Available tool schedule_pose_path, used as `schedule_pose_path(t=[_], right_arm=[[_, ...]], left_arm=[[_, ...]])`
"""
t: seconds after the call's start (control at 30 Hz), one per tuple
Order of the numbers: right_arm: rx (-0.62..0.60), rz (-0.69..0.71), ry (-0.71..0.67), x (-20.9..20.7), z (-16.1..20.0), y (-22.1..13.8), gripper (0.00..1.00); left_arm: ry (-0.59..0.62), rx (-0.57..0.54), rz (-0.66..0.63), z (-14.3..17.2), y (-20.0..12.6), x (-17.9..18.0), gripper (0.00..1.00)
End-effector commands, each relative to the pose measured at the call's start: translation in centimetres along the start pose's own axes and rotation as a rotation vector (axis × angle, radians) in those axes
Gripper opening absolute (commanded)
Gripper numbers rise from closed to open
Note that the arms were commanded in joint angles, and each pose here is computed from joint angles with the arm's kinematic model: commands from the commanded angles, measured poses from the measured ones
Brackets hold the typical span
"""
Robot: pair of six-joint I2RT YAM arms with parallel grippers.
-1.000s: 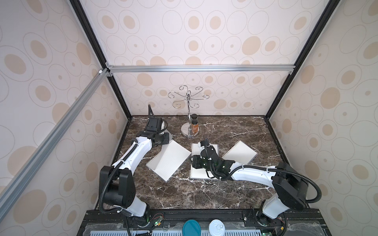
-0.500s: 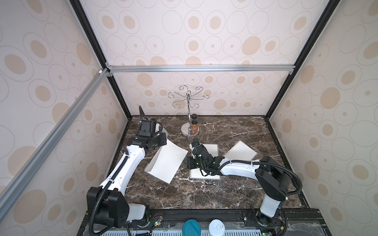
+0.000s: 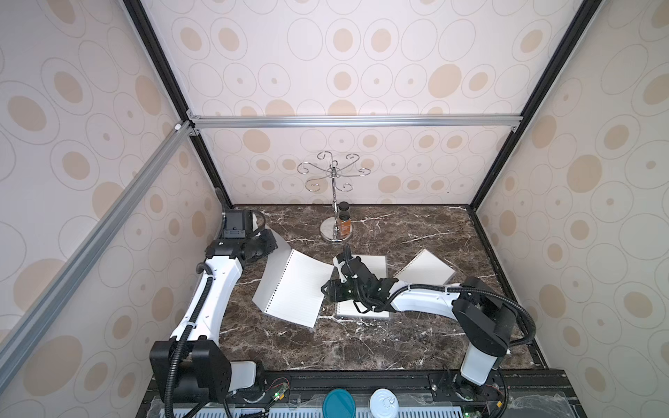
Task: Tear off pages from different notebooks
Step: Open the notebook at the center of the board.
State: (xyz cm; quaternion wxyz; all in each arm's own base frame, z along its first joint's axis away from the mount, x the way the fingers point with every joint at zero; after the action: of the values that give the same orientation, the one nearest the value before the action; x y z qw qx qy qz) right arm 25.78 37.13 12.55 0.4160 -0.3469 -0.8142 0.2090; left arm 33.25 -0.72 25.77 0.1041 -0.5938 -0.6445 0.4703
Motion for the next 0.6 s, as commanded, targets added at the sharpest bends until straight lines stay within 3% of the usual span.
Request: schedule_pose_path(t=[0.0,0.37,0.57], right_arm=[[0.019,-0.004,-0.019,0.9,-0.1,0.8,0.57],[0.095,0.162,-0.144,1.2,-0.4,5.7,0.63],[0.118,0.232,-0.213,1.2,-1.5,7.9,0.67]], left_arm=[[-0.044,-0.032,-0.054,0.4,-1.5,1.9,0.00],[-0.011,0.007,-0.038,4.0,-0.7,3.7,0.00],[0.143,-0.016,-0.050,4.3,-0.2,4.2,0.00]])
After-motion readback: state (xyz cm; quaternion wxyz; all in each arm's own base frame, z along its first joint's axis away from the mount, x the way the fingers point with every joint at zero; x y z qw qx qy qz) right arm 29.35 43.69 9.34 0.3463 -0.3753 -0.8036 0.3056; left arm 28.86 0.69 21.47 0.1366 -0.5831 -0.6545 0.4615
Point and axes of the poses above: each gripper's point midway between its finger pads, its own y axis out along the fingers, its own x axis along the line the jaws close on, z = x × y, the point moved 5 cm from there along -y, back along the fingers
